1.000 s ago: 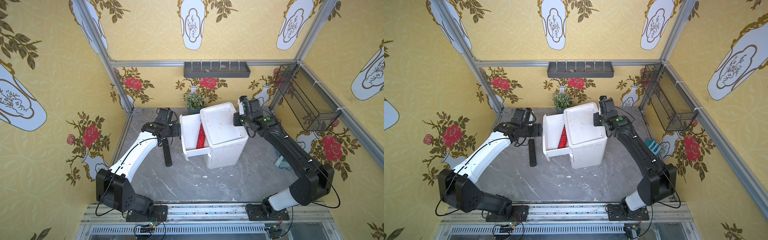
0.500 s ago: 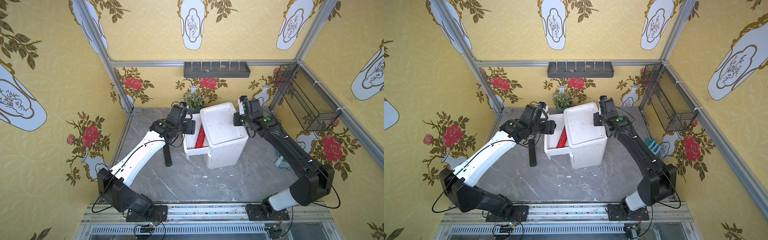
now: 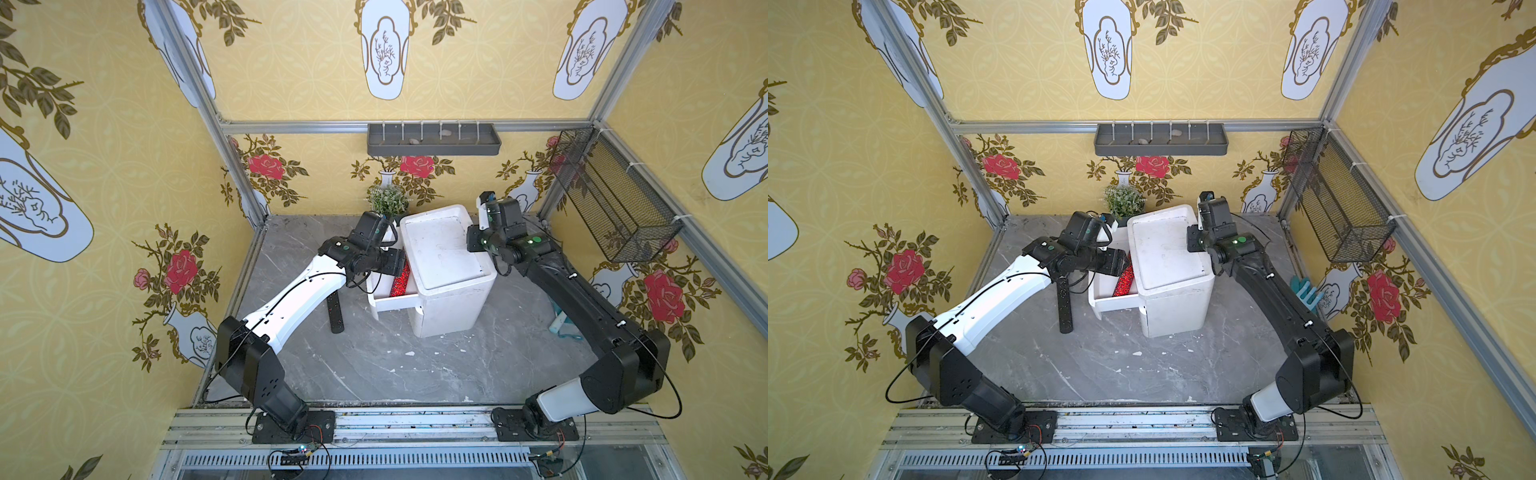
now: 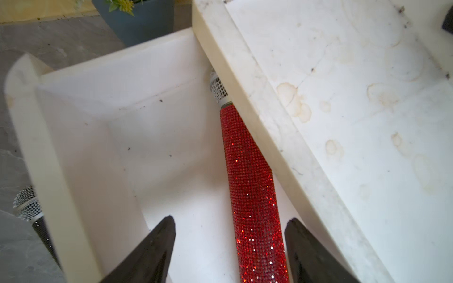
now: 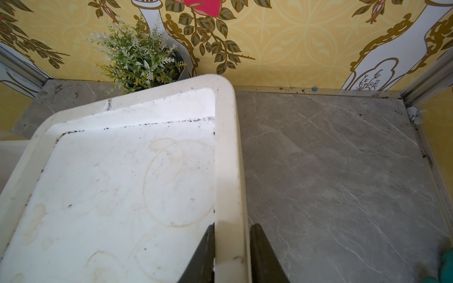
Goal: Take the microphone out of the drawer
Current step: Pick up the microphone from the drawer.
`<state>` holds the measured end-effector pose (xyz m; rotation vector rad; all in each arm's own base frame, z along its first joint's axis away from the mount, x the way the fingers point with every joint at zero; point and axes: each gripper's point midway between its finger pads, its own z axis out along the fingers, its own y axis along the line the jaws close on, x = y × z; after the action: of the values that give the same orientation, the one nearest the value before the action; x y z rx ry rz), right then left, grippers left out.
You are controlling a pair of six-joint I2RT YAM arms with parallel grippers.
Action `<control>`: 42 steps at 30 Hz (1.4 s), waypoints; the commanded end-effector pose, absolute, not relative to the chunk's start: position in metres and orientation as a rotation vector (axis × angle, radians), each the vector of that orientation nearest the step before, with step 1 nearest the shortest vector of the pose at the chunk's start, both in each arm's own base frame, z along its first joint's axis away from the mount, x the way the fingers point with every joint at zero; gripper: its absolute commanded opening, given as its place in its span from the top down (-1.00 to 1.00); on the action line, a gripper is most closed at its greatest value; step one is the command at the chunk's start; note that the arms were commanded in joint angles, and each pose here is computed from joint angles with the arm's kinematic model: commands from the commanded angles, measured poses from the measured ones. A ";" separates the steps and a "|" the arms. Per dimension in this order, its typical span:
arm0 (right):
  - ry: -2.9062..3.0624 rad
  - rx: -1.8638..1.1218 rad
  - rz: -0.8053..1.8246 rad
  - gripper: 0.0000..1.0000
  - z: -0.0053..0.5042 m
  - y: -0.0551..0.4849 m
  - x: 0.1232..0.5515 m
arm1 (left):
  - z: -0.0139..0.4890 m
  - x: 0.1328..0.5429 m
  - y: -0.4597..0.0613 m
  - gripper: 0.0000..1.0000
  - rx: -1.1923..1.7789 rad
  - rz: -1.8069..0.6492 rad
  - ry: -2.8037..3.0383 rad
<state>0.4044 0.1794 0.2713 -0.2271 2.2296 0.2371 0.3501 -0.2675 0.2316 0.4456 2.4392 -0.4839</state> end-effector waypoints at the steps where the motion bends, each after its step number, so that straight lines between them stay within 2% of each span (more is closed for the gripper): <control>1: 2.318 -0.239 0.219 0.45 0.250 0.176 0.393 | 0.226 0.346 -0.275 -0.47 0.499 -0.522 2.450; 10: 2.317 -0.237 0.221 0.45 0.250 0.175 0.391 | 0.202 0.343 -0.283 -0.41 0.544 -0.487 2.518; 19: 2.317 -0.235 0.222 0.45 0.250 0.174 0.390 | 0.181 0.345 -0.288 -0.42 0.543 -0.335 2.544; 42: 2.308 -0.240 0.227 0.45 0.253 0.175 0.390 | 0.171 0.342 -0.303 -0.24 0.468 -0.277 2.620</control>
<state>0.4077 0.1679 0.2734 -0.1964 2.2032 0.1762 0.3573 -0.2862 0.1876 0.4167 2.5543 -0.1879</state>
